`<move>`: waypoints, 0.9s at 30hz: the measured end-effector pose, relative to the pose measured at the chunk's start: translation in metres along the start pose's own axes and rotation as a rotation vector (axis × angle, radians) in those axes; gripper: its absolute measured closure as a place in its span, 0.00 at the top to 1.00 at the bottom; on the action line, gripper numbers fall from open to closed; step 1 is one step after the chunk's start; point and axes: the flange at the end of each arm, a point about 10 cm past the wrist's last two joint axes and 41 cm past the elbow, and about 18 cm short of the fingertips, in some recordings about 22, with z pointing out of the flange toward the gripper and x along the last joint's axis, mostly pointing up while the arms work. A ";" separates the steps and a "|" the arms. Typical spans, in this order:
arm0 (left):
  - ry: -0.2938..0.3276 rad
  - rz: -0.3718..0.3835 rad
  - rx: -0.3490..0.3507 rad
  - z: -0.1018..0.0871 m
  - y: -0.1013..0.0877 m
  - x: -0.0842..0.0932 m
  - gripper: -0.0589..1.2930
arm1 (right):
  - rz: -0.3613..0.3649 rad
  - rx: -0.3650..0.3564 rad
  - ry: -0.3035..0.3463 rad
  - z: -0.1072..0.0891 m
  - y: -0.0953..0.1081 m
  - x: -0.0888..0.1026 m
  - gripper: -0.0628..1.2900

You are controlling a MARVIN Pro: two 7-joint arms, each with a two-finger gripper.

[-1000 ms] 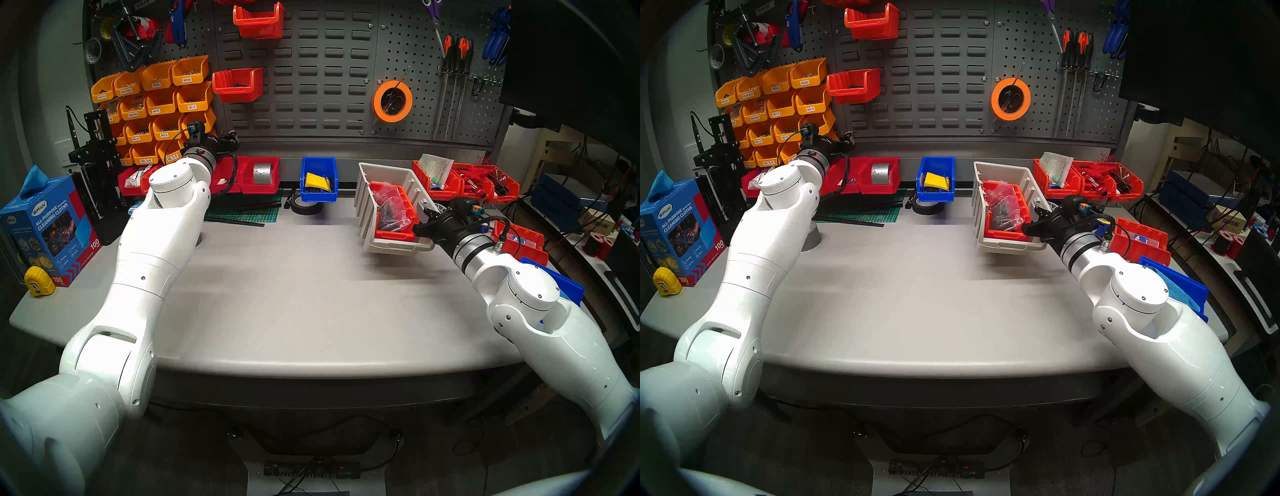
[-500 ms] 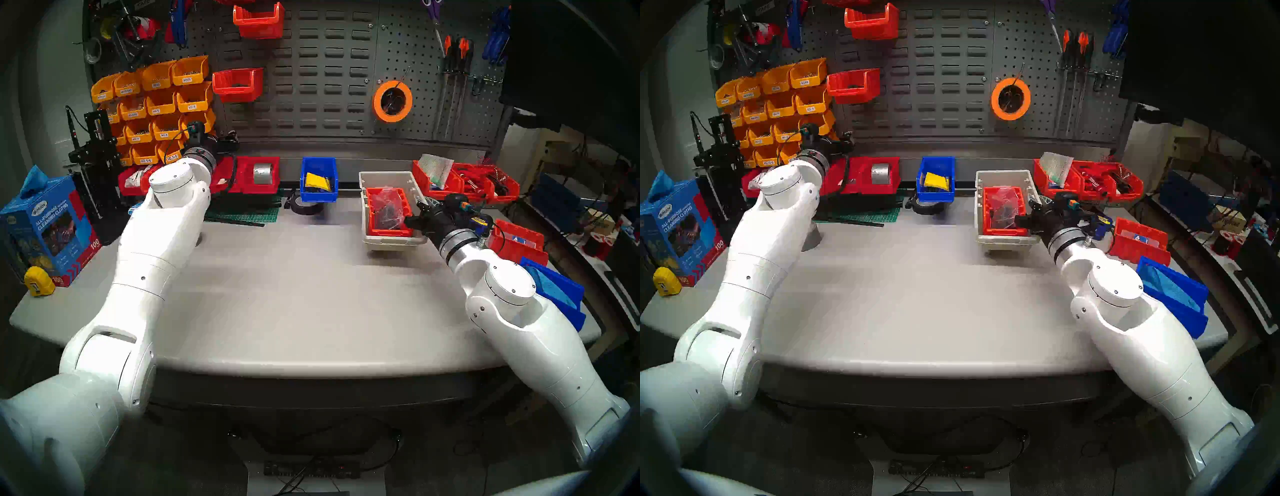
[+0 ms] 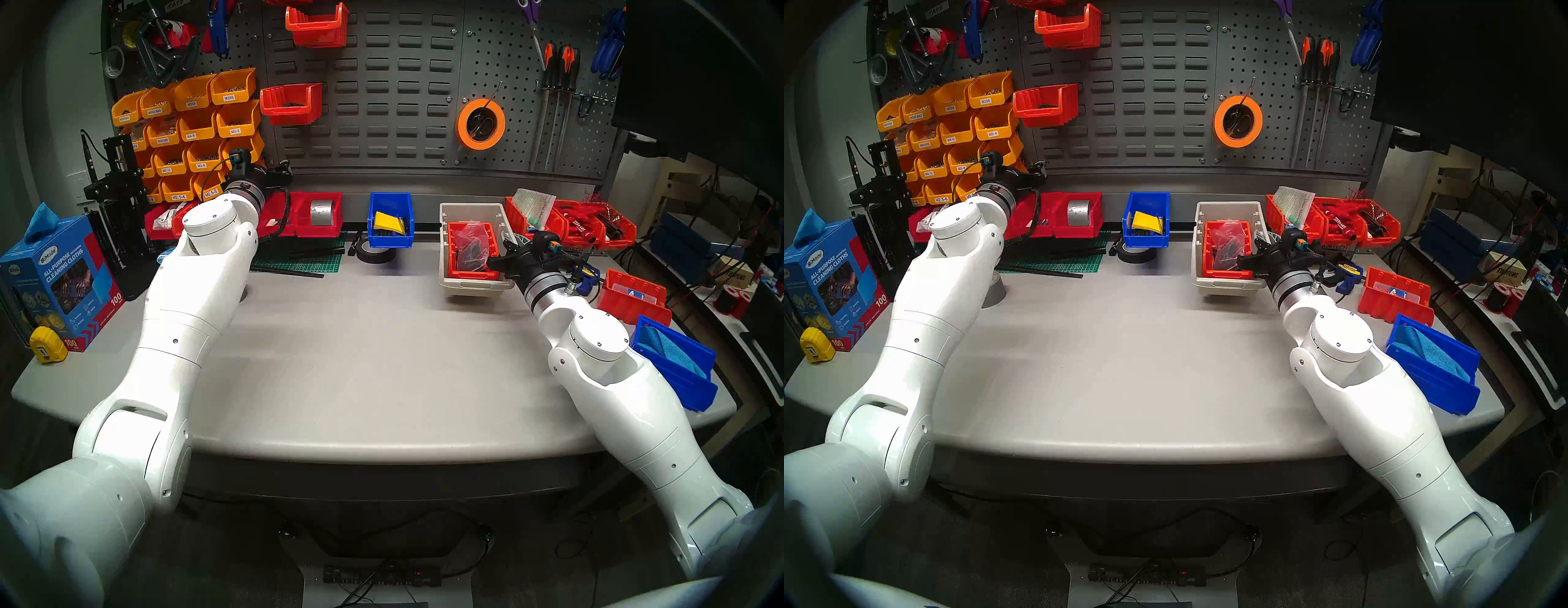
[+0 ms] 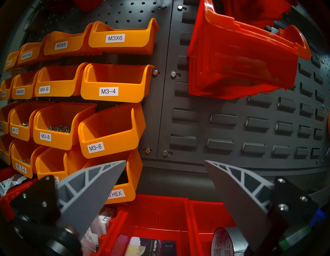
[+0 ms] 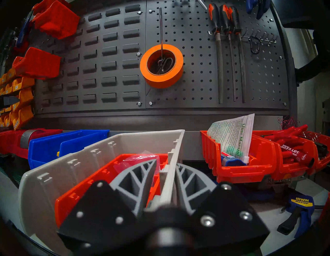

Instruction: Hang all the unorganized tool boxes onto the wall

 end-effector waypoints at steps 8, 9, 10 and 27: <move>0.000 0.000 0.000 0.000 0.000 0.000 0.92 | -0.007 0.007 0.011 0.020 0.000 -0.008 0.25; 0.000 0.000 0.000 0.000 0.000 0.000 0.92 | -0.008 0.008 0.012 0.023 0.000 -0.009 0.25; 0.000 0.000 0.000 0.000 0.000 0.000 0.92 | -0.009 0.010 0.013 0.025 0.000 -0.009 0.25; 0.000 0.000 0.000 0.000 0.000 0.000 0.92 | -0.021 0.050 0.033 0.063 0.001 -0.015 0.25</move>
